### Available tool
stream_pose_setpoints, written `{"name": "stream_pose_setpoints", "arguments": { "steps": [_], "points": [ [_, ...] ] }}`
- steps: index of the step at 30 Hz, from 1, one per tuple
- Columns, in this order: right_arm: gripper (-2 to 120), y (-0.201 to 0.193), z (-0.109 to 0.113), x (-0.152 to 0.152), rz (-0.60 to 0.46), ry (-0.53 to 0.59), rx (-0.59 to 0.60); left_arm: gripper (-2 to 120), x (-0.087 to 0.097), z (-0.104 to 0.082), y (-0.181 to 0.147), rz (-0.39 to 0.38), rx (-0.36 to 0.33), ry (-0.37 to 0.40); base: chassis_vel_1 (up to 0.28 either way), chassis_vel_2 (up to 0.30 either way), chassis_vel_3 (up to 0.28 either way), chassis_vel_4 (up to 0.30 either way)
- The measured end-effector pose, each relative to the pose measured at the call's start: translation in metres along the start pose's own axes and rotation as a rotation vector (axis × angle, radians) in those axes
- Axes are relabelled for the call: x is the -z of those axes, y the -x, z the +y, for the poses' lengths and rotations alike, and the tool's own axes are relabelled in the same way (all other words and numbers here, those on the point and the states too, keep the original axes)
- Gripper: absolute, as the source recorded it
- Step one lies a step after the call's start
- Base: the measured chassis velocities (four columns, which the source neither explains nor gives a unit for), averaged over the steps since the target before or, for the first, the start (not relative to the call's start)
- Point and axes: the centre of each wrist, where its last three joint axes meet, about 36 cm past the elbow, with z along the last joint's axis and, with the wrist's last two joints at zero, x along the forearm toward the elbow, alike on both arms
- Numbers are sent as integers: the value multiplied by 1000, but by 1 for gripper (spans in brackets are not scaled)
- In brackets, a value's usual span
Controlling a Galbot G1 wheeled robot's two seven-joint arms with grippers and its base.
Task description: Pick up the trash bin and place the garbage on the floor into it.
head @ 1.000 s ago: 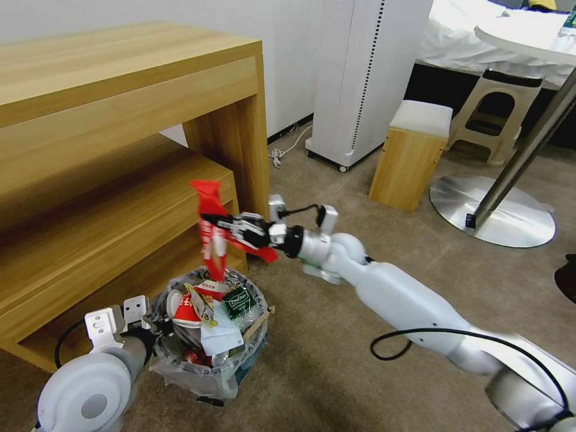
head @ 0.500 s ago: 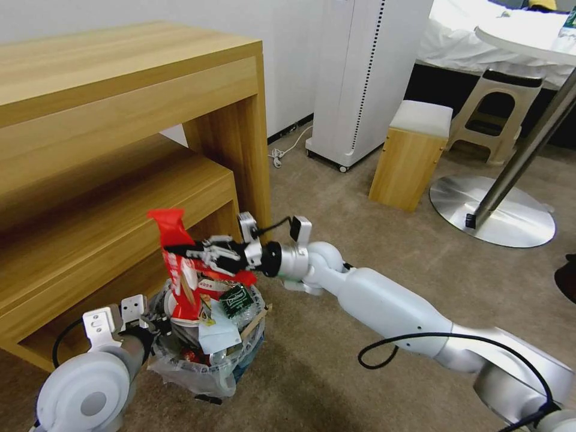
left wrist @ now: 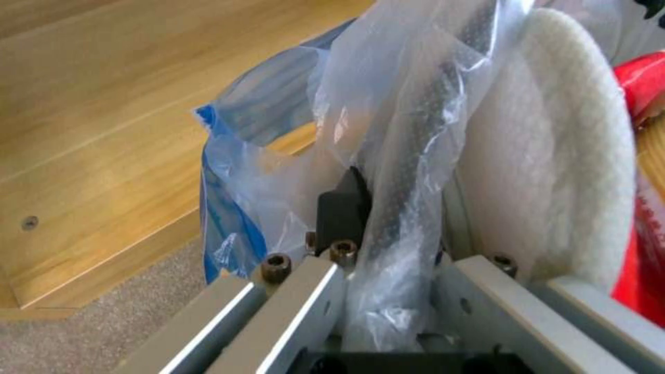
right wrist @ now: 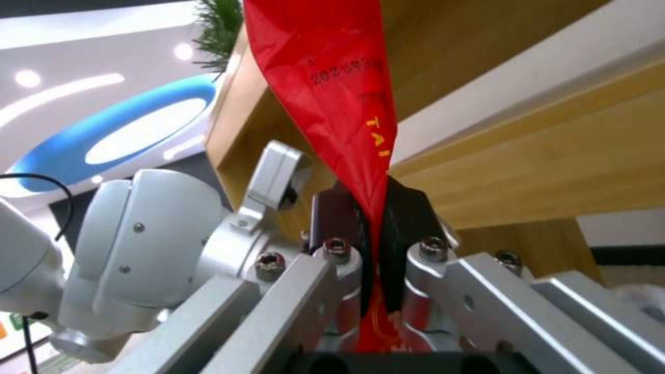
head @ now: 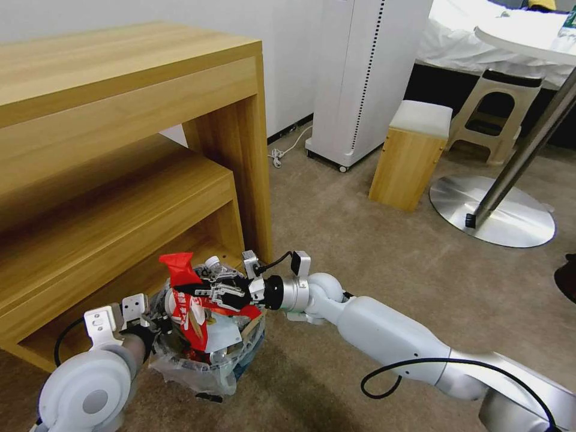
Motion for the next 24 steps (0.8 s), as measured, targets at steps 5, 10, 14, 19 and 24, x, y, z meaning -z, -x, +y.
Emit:
{"name": "stream_pose_setpoints", "arguments": {
  "steps": [5,10,14,19,24],
  "points": [
    [3,-4,3,-5,15,14,-11,0,1,0,0,-5,1,-1,0,0,0,0],
    [3,-16,10,-9,66,28,-24,0,3,1,3,-8,5,-2,0,0,0,0],
    [3,-25,10,-9,91,19,-55,0,3,1,3,-8,1,-4,0,0,0,0],
    [19,-36,10,-8,101,2,-105,0,3,0,1,-8,-5,-4,0,0,0,0],
    [39,-46,13,0,95,-17,-128,0,2,0,1,-7,-5,-2,0,0,0,0]
  ]
}}
